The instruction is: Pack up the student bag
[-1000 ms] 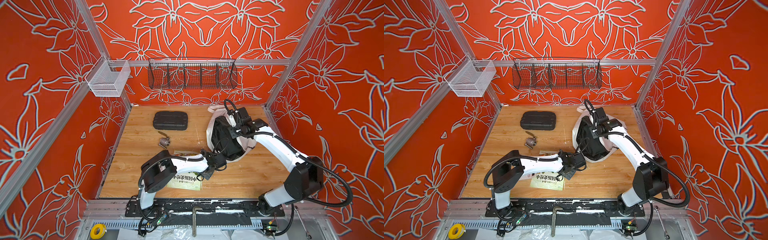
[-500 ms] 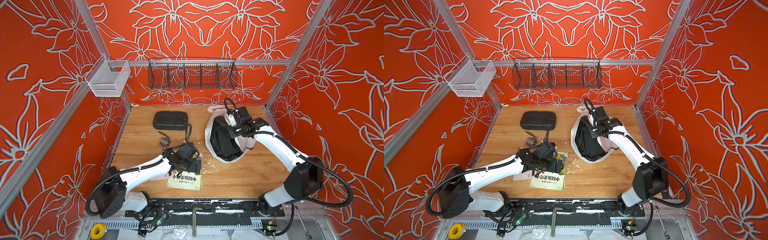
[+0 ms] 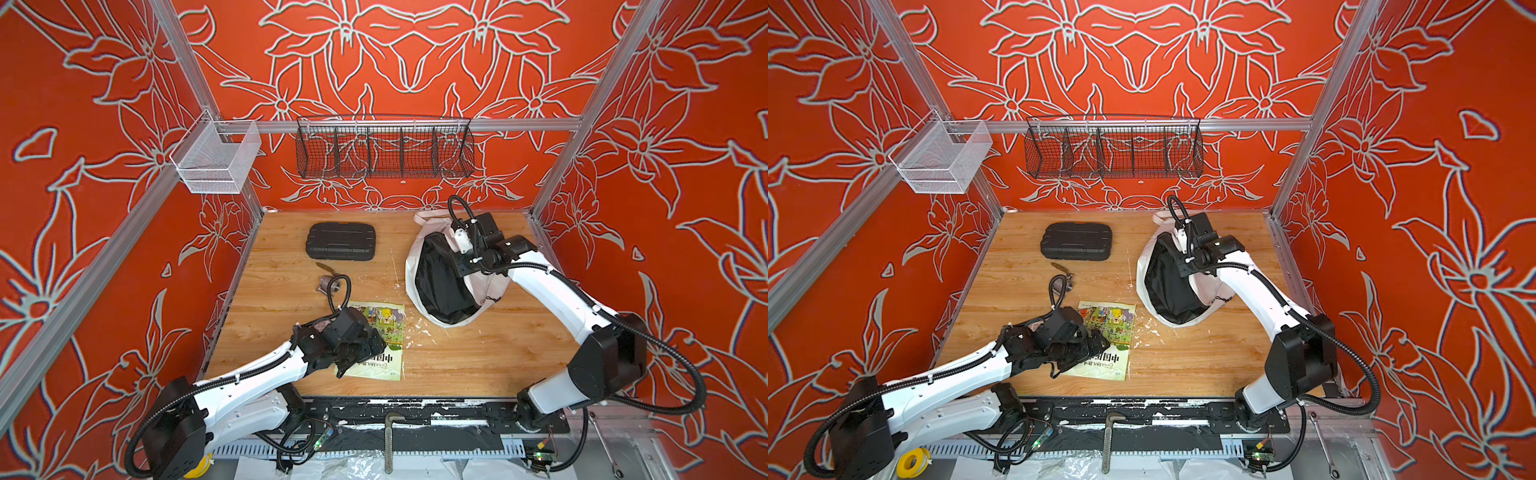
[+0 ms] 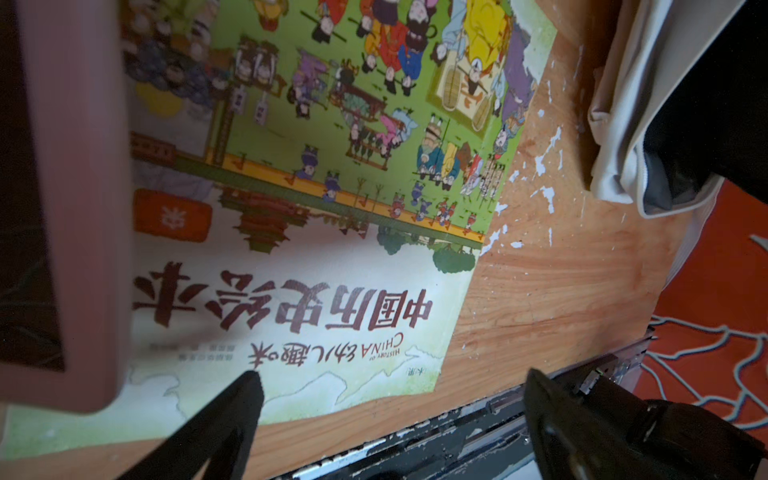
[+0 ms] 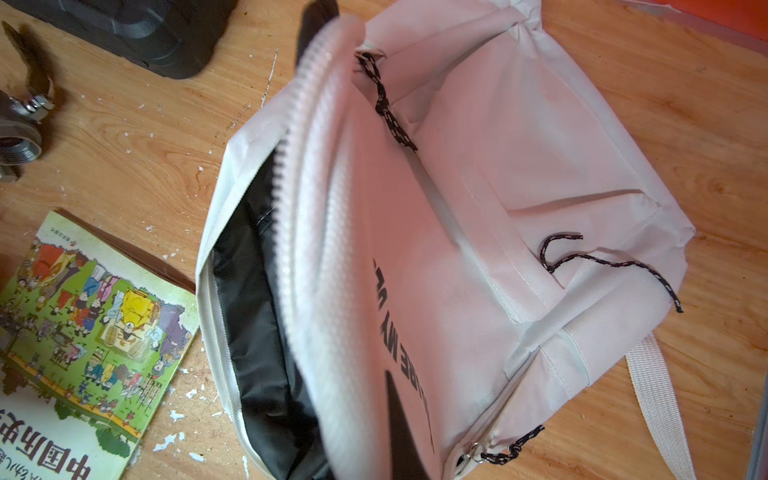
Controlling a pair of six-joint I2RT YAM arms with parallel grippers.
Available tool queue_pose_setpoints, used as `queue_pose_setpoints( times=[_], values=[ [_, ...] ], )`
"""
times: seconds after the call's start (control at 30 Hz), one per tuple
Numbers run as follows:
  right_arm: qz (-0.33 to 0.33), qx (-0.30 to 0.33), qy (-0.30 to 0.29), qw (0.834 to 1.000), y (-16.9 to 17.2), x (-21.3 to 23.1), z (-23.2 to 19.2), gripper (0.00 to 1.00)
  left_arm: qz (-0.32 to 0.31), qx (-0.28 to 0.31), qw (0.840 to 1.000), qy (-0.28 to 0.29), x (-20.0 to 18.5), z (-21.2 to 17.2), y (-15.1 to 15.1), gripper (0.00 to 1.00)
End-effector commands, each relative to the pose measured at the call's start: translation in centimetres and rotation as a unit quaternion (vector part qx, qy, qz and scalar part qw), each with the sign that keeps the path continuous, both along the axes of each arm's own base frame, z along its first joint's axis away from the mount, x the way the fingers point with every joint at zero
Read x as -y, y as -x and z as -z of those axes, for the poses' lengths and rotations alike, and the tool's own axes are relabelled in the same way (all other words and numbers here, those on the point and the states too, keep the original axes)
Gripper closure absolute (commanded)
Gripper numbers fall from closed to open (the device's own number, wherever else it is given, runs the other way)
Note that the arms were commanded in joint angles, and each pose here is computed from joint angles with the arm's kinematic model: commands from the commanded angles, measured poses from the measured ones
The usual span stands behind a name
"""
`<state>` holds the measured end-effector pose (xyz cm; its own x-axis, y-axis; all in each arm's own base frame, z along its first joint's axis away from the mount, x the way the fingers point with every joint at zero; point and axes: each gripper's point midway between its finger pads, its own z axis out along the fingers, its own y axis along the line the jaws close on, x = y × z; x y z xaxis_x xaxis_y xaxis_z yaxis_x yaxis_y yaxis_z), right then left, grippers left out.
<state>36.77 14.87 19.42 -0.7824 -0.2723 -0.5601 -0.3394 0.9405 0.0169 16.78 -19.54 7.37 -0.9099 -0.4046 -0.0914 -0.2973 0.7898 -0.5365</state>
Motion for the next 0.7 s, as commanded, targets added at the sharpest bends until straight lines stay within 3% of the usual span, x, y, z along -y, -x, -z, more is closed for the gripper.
queue_pose_setpoints(
  times=[0.0,0.3,0.67],
  values=[
    [-0.012,0.016,-0.009,1.000,-0.3,-0.6,-1.4,1.00,-0.062,-0.056,0.997,0.000,-0.2,1.7,0.9,0.03],
    [-0.003,0.013,-0.015,1.000,-0.1,-0.5,-1.2,1.00,-0.106,-0.096,0.990,0.002,-0.7,3.8,2.7,0.02],
    [0.010,0.020,0.022,1.000,0.0,0.9,-1.1,1.00,-0.043,-0.091,0.995,-0.028,1.0,5.9,0.7,0.03]
  ],
)
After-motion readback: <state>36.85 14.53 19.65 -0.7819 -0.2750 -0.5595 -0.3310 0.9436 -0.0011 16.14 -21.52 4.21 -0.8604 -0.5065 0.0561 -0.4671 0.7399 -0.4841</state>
